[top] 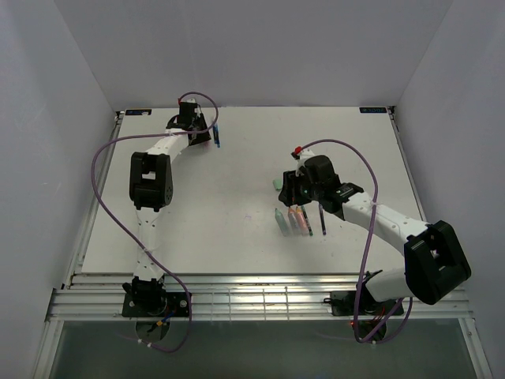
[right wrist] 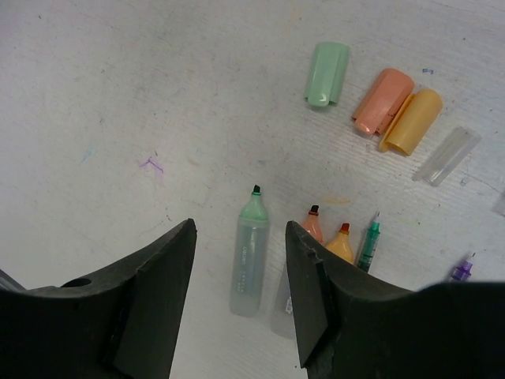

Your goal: Open the pen caps

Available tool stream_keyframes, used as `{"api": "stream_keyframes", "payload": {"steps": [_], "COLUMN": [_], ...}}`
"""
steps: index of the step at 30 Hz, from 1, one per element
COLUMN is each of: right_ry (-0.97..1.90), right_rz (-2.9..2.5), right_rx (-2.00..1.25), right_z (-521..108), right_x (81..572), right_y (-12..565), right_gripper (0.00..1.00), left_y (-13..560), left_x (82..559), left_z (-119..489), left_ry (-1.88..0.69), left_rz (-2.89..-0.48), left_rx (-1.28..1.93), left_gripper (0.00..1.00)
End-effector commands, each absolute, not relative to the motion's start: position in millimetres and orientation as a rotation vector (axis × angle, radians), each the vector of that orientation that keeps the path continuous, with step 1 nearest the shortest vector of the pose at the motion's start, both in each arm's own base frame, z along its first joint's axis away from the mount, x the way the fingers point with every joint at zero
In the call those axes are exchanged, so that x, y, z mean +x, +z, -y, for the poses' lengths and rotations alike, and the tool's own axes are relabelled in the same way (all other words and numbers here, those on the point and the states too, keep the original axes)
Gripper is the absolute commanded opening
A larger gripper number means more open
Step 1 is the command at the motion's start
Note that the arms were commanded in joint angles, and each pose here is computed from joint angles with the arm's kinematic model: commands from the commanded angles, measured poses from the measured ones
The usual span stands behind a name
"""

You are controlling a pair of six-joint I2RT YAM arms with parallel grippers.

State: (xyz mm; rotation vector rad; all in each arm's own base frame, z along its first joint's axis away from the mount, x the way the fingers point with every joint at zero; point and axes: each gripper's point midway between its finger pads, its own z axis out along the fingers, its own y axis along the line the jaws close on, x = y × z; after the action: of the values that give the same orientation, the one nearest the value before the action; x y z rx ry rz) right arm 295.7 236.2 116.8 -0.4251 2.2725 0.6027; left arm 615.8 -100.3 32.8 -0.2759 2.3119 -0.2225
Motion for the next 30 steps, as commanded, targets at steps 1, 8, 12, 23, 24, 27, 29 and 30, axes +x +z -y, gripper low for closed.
{"api": "stream_keyframes", "payload": {"steps": [1,8,12,23,24,27,29,30], "right_ry": [0.621,0.627,0.629,0.682,0.694,0.756,0.822,0.851], "right_rz": [-2.236,-2.242,-2.245,-2.255,-2.254,-2.248,-2.231,-2.235], "right_rx": [-0.450,-0.448,-0.450,-0.436,-0.436,-0.460,-0.483,-0.480], "right_z": [-239,-238,-238,-241,-243,-250,-258,-260], "right_x": [300,300,298,291,290,285,280,276], "right_y": [119,116,114,115,116,119,124,125], "right_gripper": [0.55,0.55,0.55,0.55,0.55,0.56,0.57,0.59], "left_y": [34,24,13,62,70,94,106,109], "left_x": [620,616,611,590,588,572,554,547], "left_z": [93,89,85,80,82,93,101,105], "left_ry": [-0.178,-0.140,-0.117,-0.137,-0.165,-0.269,-0.326,-0.346], "left_rz": [-2.302,-2.326,-2.351,-2.273,-2.258,-2.236,-2.230,-2.230], "left_rx": [-0.268,-0.255,-0.268,-0.347,-0.362,-0.394,-0.400,-0.401], "left_gripper": [0.50,0.38,0.29,0.00,0.00,0.00,0.00,0.00]}}
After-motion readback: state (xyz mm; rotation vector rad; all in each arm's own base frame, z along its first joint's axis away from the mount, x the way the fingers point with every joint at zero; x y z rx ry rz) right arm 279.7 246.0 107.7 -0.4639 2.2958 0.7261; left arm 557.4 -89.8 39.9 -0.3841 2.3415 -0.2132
